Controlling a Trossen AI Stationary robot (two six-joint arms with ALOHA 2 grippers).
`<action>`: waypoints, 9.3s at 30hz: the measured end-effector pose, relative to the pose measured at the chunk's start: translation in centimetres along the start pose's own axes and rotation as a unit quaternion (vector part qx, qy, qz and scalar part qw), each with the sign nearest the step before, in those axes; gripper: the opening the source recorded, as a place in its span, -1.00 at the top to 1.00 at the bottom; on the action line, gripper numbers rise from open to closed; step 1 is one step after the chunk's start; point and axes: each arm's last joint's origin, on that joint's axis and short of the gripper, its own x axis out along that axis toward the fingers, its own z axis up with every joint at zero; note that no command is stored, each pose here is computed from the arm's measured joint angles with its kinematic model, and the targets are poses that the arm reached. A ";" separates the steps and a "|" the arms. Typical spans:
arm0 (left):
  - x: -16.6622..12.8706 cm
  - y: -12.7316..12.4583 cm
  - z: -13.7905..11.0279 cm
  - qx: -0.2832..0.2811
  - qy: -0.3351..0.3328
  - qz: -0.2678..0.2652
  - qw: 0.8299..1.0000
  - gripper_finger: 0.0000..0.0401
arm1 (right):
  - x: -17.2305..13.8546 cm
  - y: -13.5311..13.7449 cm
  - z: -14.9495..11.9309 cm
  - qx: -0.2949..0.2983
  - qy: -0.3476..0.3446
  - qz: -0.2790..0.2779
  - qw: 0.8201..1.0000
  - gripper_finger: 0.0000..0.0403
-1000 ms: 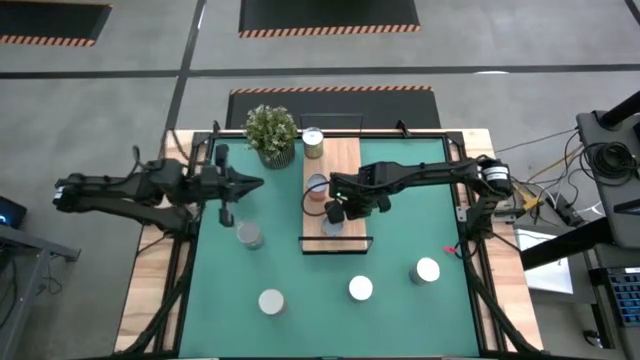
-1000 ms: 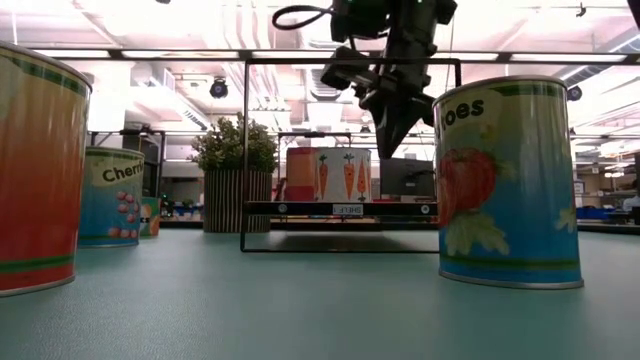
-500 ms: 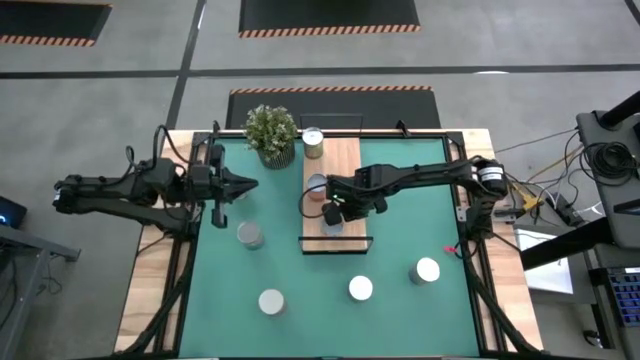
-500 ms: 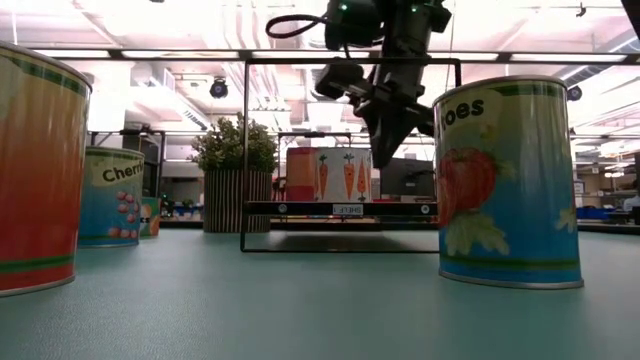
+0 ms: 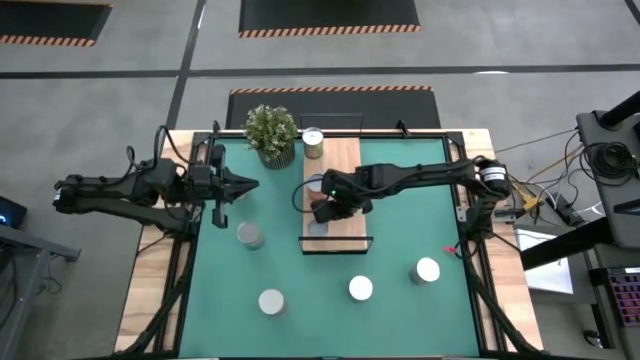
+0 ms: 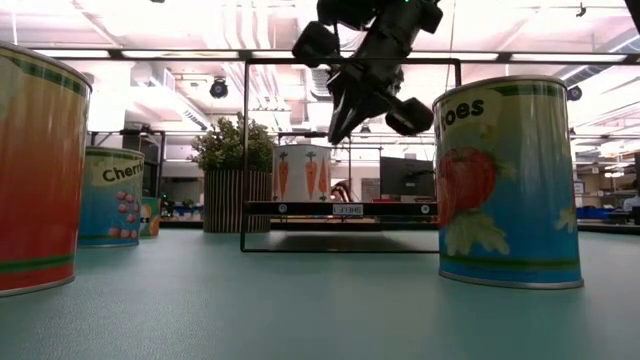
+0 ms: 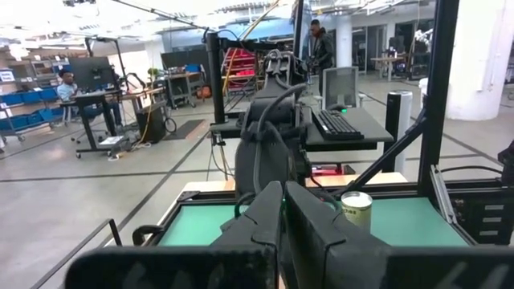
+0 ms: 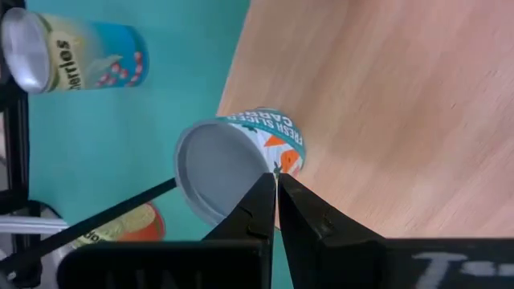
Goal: Pick and place cans onto a shelf
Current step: Put the canned carrots on the shelf, then adjust the canned fruits on the shelf, then put the canned cherries on the shelf
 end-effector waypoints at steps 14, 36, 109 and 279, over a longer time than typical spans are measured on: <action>0.9 -0.2 -0.6 0.016 0.026 -0.003 1.000 1.00 | -4.4 0.9 -2.7 -0.254 -0.100 -0.005 0.962 0.96; 3.0 -0.7 -1.9 -0.059 0.064 -0.001 0.996 1.00 | -7.8 -5.3 -5.7 -0.387 -0.293 0.016 0.874 0.96; 3.0 -0.7 -1.9 -0.031 0.064 -0.003 0.997 1.00 | -3.1 -3.8 5.2 -0.289 -0.167 0.031 0.942 0.96; 29.5 6.9 -6.9 0.004 0.551 0.156 0.820 -0.58 | -14.1 -11.7 -9.3 -0.492 -0.371 0.066 0.785 0.96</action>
